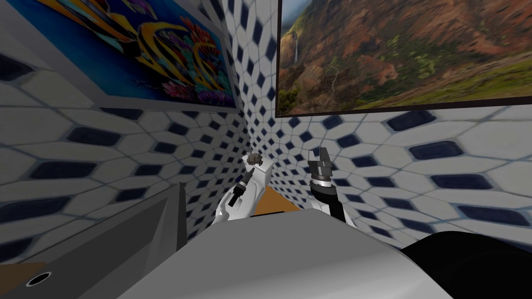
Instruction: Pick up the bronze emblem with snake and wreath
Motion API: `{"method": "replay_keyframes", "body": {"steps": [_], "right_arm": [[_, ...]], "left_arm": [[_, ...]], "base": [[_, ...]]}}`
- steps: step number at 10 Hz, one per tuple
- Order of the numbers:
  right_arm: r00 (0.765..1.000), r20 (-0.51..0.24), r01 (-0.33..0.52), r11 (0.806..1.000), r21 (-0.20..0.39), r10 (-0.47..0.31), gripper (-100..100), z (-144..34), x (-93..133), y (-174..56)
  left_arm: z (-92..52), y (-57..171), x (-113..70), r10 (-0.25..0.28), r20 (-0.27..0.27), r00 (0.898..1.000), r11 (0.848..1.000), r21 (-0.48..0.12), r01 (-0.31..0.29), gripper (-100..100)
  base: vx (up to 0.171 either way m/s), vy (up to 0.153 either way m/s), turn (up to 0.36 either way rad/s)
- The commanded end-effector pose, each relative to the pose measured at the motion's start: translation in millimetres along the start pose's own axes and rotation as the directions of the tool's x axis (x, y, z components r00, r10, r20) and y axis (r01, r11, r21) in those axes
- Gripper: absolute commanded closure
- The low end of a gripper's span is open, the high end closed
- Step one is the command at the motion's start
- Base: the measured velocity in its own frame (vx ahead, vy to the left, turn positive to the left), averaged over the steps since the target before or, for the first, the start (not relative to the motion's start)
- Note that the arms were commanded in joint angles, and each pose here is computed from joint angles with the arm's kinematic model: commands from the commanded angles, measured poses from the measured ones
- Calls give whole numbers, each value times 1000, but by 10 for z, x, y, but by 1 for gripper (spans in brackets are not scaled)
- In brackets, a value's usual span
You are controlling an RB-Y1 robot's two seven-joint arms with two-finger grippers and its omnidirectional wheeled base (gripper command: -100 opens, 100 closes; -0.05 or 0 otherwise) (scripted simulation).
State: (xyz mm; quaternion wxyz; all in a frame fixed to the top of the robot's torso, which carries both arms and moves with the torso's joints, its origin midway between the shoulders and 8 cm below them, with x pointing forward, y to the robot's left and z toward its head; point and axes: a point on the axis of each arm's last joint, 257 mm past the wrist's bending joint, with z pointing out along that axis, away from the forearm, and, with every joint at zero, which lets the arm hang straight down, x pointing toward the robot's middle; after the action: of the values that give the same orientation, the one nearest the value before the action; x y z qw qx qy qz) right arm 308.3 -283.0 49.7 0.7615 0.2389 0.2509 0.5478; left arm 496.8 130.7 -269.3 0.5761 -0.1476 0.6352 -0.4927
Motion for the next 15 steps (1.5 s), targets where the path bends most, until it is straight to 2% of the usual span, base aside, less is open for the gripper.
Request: {"method": "replay_keyframes", "body": {"steps": [1, 7, 8, 10, 12, 15], "right_arm": [[1000, 0, 0, 1000, 0, 0, 0, 0, 0, 0], [1000, 0, 0, 1000, 0, 0, 0, 0, 0, 0], [1000, 0, 0, 1000, 0, 0, 0, 0, 0, 0], [1000, 0, 0, 1000, 0, 0, 0, 0, 0, 0], [1000, 0, 0, 1000, 0, 0, 0, 0, 0, 0], [1000, 0, 0, 1000, 0, 0, 0, 0, 0, 0]], "left_arm": [[2, -1, 3, 1, -1, 1000, 1000, 0, -1, -100], [2, -1, 3, 1, -1, 1000, 1000, 0, -1, -100], [-108, 105, -12, 37, -19, 999, 999, -20, -37, -100], [-218, 192, -24, 75, -40, 996, 996, -34, -77, -100], [-269, 228, -28, 94, -51, 994, 995, -39, -96, -100], [-269, 228, -28, 94, -51, 994, 995, -39, -96, -100]], "base": [[-5, 6, -17], [3, -3, 10], [20, -10, -86], [7, 3, -83], [0, 6, -58], [10, -7, -4]]}}
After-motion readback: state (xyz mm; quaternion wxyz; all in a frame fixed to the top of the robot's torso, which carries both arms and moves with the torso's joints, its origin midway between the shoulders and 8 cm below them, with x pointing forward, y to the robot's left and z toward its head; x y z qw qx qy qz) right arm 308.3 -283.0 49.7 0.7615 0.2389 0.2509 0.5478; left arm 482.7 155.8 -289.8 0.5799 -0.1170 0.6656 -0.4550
